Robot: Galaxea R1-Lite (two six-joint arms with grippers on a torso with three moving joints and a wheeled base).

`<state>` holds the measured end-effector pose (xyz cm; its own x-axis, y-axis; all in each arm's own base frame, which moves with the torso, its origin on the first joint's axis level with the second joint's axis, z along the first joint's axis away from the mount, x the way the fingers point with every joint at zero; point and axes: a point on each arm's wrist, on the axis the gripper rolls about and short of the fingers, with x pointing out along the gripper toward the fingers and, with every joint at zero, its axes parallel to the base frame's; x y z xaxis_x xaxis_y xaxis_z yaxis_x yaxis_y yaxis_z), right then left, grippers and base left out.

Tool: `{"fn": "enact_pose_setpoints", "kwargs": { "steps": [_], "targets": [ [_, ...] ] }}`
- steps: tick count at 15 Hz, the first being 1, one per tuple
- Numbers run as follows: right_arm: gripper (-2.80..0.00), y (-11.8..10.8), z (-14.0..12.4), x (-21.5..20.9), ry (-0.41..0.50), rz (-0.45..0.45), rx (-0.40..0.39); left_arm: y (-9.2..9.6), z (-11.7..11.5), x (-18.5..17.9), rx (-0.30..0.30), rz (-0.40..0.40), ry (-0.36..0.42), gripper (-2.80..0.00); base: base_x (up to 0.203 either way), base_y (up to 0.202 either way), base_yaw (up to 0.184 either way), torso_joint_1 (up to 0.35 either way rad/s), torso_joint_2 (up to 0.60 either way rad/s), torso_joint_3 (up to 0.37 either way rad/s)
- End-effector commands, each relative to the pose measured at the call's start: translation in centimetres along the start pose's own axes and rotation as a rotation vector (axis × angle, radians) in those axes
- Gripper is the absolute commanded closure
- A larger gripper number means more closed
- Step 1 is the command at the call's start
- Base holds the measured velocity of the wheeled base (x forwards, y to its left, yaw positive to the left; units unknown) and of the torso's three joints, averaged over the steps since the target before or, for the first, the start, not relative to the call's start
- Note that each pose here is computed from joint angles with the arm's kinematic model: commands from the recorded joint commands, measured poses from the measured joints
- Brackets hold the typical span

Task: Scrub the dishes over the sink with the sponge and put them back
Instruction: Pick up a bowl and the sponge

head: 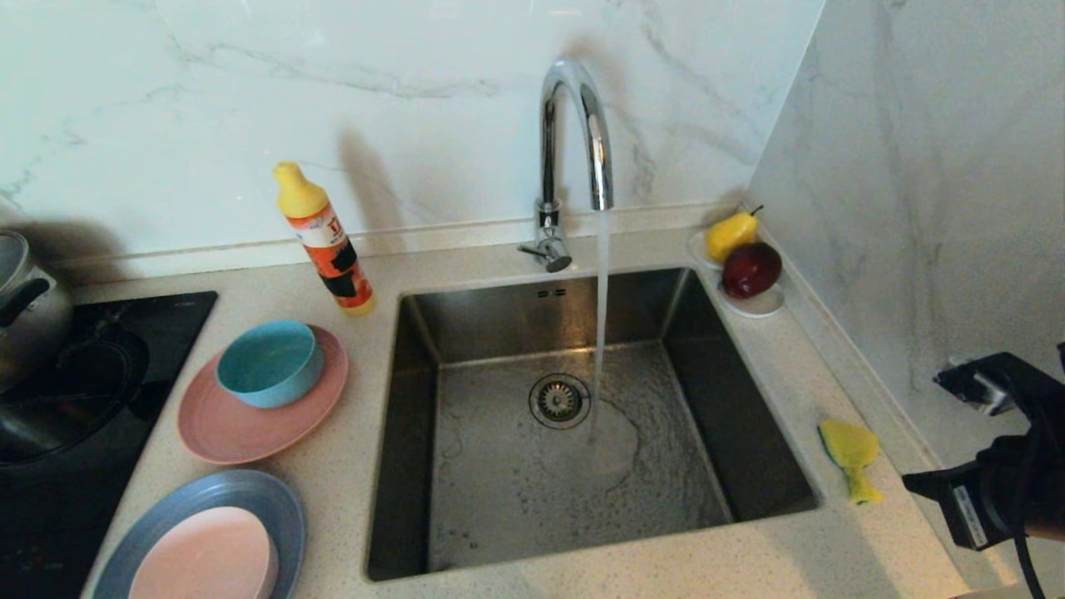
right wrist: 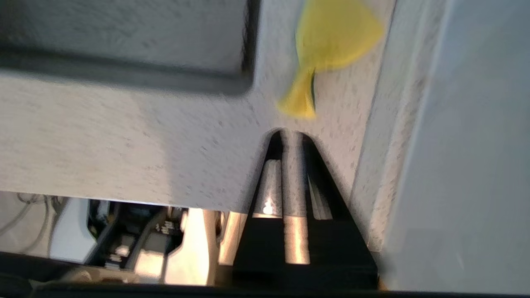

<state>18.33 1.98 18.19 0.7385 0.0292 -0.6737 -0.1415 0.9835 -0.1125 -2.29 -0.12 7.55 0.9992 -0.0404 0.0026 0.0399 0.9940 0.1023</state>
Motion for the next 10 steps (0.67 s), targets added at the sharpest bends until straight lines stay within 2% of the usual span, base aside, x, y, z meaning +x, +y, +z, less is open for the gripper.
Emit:
{"fn": "enact_pose_setpoints", "kwargs": {
  "steps": [1, 7, 10],
  "targets": [
    [-2.80, 0.2, -0.9, 2.2, 0.105, -0.016, -0.007, 0.0, -0.3, 0.1, 0.000, -0.001, 0.014, 0.00, 0.000, 0.000, 0.000, 0.000, 0.00, 0.000],
    [-2.80, 0.4, -2.2, 5.9, 0.134, -0.023, 0.034, 0.0, -0.3, 0.1, 0.000, -0.001, 0.015, 0.00, 0.000, 0.000, 0.000, 0.000, 0.00, 0.000],
    [-2.80, 0.3, -1.7, 6.8, 0.113, -0.034, 0.042, 0.0, -0.3, 0.1, 0.000, -0.001, 0.013, 0.00, 0.000, 0.000, 0.000, 0.000, 0.00, 0.000]
  ]
}}
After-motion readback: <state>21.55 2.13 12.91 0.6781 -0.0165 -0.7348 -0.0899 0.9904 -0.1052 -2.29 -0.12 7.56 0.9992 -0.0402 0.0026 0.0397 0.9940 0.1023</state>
